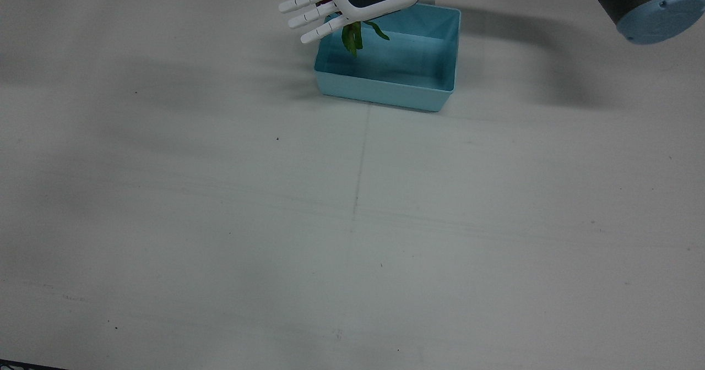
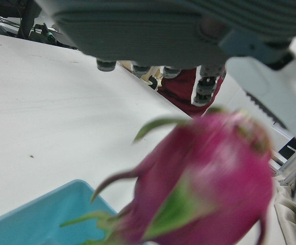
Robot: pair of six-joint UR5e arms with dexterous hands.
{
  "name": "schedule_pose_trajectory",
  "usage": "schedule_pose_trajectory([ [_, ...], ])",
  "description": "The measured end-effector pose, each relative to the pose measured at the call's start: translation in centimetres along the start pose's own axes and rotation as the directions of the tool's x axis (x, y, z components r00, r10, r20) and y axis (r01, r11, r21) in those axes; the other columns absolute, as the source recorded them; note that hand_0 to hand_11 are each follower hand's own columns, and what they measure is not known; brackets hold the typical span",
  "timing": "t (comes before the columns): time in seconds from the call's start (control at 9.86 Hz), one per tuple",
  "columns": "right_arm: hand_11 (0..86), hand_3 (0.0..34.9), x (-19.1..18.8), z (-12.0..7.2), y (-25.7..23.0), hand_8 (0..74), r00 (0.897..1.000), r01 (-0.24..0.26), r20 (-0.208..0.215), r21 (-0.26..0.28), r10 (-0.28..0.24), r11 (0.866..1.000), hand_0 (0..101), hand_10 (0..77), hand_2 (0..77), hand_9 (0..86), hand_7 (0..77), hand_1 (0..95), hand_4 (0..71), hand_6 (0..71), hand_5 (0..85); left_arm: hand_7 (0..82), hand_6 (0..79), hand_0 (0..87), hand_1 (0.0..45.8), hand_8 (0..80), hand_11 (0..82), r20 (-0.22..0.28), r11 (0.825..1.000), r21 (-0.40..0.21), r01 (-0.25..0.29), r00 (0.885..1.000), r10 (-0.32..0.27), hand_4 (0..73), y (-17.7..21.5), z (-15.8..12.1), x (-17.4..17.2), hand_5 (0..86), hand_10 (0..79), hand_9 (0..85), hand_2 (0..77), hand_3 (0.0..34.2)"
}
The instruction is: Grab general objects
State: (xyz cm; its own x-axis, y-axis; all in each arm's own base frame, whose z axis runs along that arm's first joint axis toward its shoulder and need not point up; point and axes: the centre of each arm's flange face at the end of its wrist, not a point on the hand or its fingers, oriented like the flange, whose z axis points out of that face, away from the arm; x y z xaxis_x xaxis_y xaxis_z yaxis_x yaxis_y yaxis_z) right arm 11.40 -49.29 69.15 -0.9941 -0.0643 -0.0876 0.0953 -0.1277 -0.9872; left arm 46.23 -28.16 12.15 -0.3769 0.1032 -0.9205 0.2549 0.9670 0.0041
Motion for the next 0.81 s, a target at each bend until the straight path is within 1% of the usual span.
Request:
schedule_pose_trajectory([
  [0.1,0.5,0.0,0.0,0.0,0.0,0.0,1.000,0.000,0.000,0.000,0.000,1.000,0,0.0,1.6,0.5,0.0,5.4,0.0,0.0,0.5,1.6,0.0,49.0,0.0,1.1,0.5,0.005,1.000,0.005,-0.002,1.000,0.002,0.0,-0.3,-0.2,-0.2,2.7,0.5,0.5,21.8,14.6],
  [0.2,0.5,0.0,0.0,0.0,0.0,0.0,1.000,0.000,-0.001,0.000,0.000,1.000,0,0.0,1.6,0.5,0.0,5.4,0.0,0.0,0.5,1.6,0.0,47.8,0.0,1.1,0.5,0.009,1.000,0.017,-0.007,1.000,0.007,0.0,-1.0,-0.4,-0.3,2.7,0.5,0.5,9.3,19.0],
  [0.3,0.5,0.0,0.0,0.0,0.0,0.0,1.000,0.000,-0.001,0.000,0.000,1.000,0,0.0,1.6,0.5,0.0,5.4,0.0,0.0,0.5,1.6,0.0,47.7,0.0,1.1,0.5,0.015,0.999,0.034,-0.013,1.000,0.013,0.0,-2.1,-0.6,-0.4,2.7,0.5,0.5,1.6,19.6],
  [0.41,0.5,0.0,0.0,0.0,0.0,0.0,1.000,0.000,-0.001,0.000,0.000,1.000,0,0.0,1.6,0.5,0.0,5.4,0.0,0.0,0.5,1.6,0.0,47.8,0.0,1.1,0.5,0.021,0.998,0.058,-0.021,1.000,0.020,0.0,-3.5,-1.1,-0.6,2.7,0.5,0.5,1.6,20.9],
  [0.51,0.5,0.0,0.0,0.0,0.0,0.0,1.000,0.000,-0.001,0.000,0.000,1.000,0,0.0,1.6,0.5,0.0,5.4,0.0,0.0,0.5,1.6,0.0,47.8,0.0,1.1,0.5,0.025,0.996,0.083,-0.030,0.999,0.028,0.0,-5.1,-1.6,-0.6,2.7,0.5,0.5,1.6,20.9],
  [0.61,0.5,0.0,0.0,0.0,0.0,0.0,1.000,0.000,-0.001,0.000,0.000,1.000,0,0.0,1.6,0.5,0.0,5.4,0.0,0.0,0.5,1.1,0.0,47.6,0.0,1.1,0.5,0.028,0.994,0.107,-0.038,0.999,0.036,0.0,-6.5,-2.2,-0.5,2.2,0.5,0.5,1.6,19.9],
  [0.71,0.5,0.0,0.0,0.0,0.0,0.0,1.000,0.001,-0.001,0.000,-0.001,1.000,0,0.0,1.6,0.5,0.0,5.4,0.0,0.0,0.5,1.6,0.0,47.7,0.0,1.1,0.5,0.033,0.990,0.129,-0.047,0.999,0.043,0.0,-7.7,-2.5,-0.4,2.7,0.5,0.5,1.6,17.7],
  [0.81,0.5,0.0,0.0,0.0,0.0,0.0,1.000,0.001,0.000,-0.001,-0.001,1.000,0,0.0,1.6,0.5,0.0,5.4,0.0,0.0,0.5,1.1,0.0,47.6,0.0,1.1,0.5,0.044,0.985,0.162,-0.060,0.998,0.054,0.0,-9.6,-2.9,-0.7,2.2,0.5,0.5,1.6,14.7],
])
